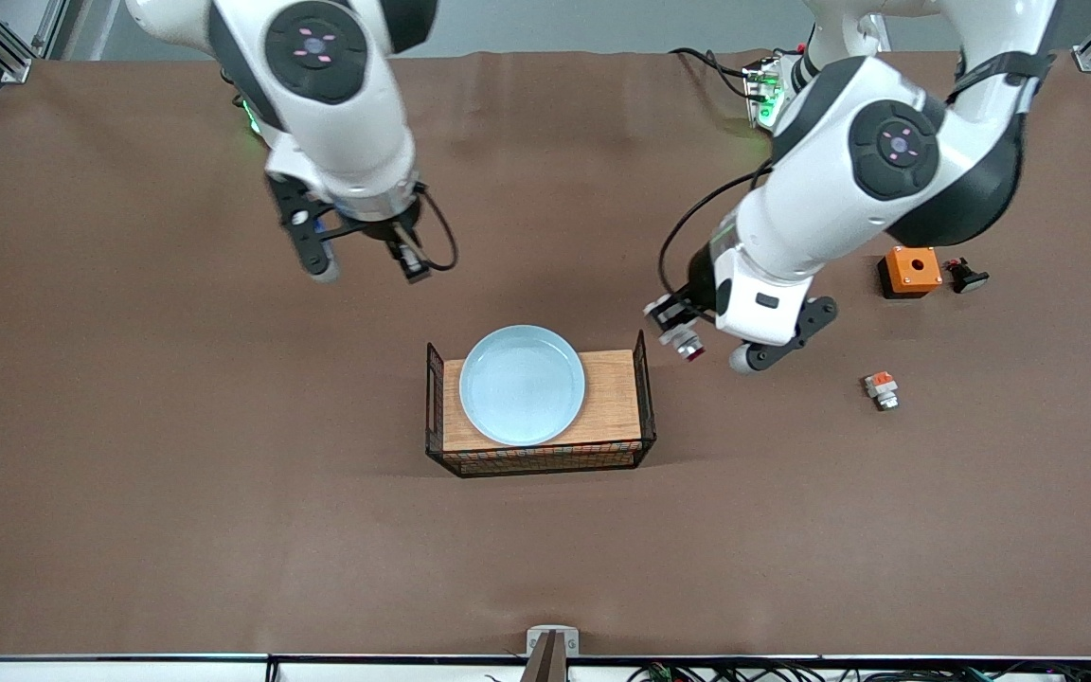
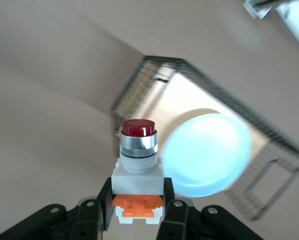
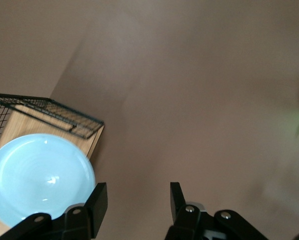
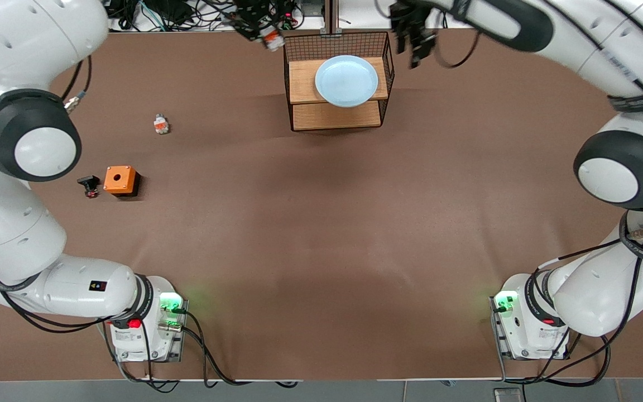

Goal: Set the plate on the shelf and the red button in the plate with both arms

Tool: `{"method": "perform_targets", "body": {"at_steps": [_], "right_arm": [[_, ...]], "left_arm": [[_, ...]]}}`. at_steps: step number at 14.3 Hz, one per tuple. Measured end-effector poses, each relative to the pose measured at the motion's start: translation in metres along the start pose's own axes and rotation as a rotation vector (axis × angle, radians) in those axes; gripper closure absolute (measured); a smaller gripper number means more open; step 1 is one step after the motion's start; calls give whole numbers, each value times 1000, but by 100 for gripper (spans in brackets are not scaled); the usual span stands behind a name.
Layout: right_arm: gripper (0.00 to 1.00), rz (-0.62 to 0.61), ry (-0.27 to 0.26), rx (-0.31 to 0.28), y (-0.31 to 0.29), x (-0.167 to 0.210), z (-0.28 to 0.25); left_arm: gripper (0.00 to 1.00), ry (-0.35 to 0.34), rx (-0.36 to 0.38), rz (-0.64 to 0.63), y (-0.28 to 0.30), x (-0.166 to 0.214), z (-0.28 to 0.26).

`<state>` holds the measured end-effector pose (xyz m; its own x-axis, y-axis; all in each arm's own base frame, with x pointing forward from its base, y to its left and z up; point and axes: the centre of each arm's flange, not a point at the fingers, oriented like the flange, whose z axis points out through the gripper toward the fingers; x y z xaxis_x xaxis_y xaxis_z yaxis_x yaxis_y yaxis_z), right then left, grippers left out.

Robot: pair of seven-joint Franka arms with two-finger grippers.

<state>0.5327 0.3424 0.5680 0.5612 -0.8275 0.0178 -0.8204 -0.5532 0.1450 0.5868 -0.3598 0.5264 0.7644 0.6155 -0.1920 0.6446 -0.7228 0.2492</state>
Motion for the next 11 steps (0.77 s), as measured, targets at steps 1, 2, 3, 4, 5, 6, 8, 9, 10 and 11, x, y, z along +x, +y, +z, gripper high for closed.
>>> {"method": "perform_targets", "body": {"at_steps": [1, 2, 3, 4, 5, 6, 8, 9, 10, 11], "right_arm": [[36, -107, 21, -5, 7, 21, -8], [35, -215, 41, -3, 15, 42, -16], [30, -322, 57, 0, 23, 63, -25], [22, -425, 66, 4, 31, 84, -32], [12, -499, 71, 10, 40, 105, -39], [4, -553, 74, 17, 49, 126, -46], [0, -676, 84, 33, 70, 163, -59], [0, -757, 92, 40, 82, 180, -67], [0, -841, 102, 46, 95, 196, -75], [0, -917, 110, 48, 110, 213, -82]], "left_arm": [[59, 4, -59, -100, 12, -7, 7], [59, -1, -117, -201, 23, -13, 16], [59, -12, -166, -288, 32, -17, 27], [59, -23, -206, -357, 39, -19, 38], [59, -30, -235, -409, 45, -21, 50], [59, -29, -259, -453, 49, -23, 62], [59, -17, -298, -549, 59, -28, 85], [59, -9, -312, -604, 64, -30, 96], [59, 3, -323, -654, 70, -33, 108], [59, 16, -328, -689, 74, -38, 120]]}}
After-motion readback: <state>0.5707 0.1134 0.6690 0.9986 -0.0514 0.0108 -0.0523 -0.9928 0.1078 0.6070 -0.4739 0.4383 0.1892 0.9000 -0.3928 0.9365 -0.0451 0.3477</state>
